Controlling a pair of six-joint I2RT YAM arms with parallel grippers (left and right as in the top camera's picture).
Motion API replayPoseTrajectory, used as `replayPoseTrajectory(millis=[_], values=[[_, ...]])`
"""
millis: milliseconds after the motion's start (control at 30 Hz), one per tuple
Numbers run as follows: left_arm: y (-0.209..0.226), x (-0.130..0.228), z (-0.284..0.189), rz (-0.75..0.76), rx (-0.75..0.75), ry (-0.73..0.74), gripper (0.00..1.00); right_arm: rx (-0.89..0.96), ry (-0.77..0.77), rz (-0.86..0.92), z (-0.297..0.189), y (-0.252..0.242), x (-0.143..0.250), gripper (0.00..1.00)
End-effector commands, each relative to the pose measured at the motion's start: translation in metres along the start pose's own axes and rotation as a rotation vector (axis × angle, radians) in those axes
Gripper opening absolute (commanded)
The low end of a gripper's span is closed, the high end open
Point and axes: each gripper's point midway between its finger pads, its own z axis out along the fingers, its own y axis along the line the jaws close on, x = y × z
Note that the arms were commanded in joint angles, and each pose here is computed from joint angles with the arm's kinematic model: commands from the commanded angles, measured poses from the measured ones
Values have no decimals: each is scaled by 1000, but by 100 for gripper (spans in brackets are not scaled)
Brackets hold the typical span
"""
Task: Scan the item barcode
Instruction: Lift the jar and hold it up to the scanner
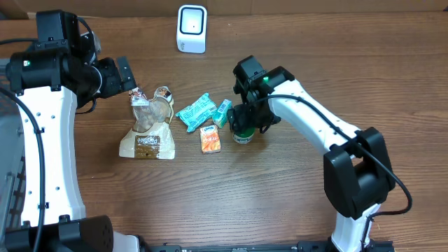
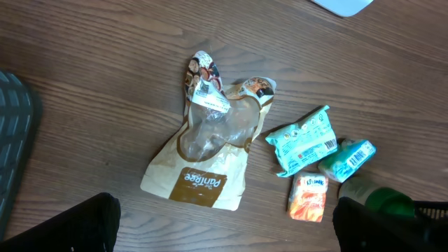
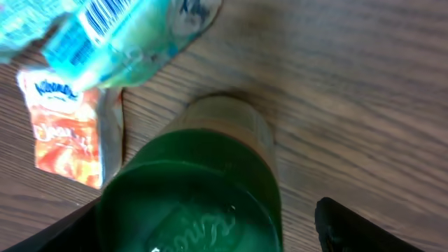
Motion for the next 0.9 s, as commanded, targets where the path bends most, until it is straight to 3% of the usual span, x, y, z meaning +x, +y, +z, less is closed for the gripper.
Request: replayPoseTrajectory(millis=[0,200,400,567,667,733,800,867], values=[[-2,-2,-8,8,11,-21,100,-4,6,7,5,4,1,87],[-2,-2,-8,8,11,-21,100,52,-9,4,11,-6,0,84],[-2,-2,-8,8,11,-21,100,52,-14,4,10,-6,-1,52],[-2,-2,-8,8,11,-21,100,35,-40,1,-2,0,-10,34],[-2,-2,-8,8,11,-21,100,-24,-74,-5,-21,12,-18,30],[-2,-2,-8,8,11,-21,100,-105,-111,-27,-40,25,-23,30],[-2,-2,-8,8,11,-21,100,-420,-172,-148,-88,61,-23,29],[-2,-2,-8,8,11,-21,100,-608,-210,-192,-118,72,-22,29]])
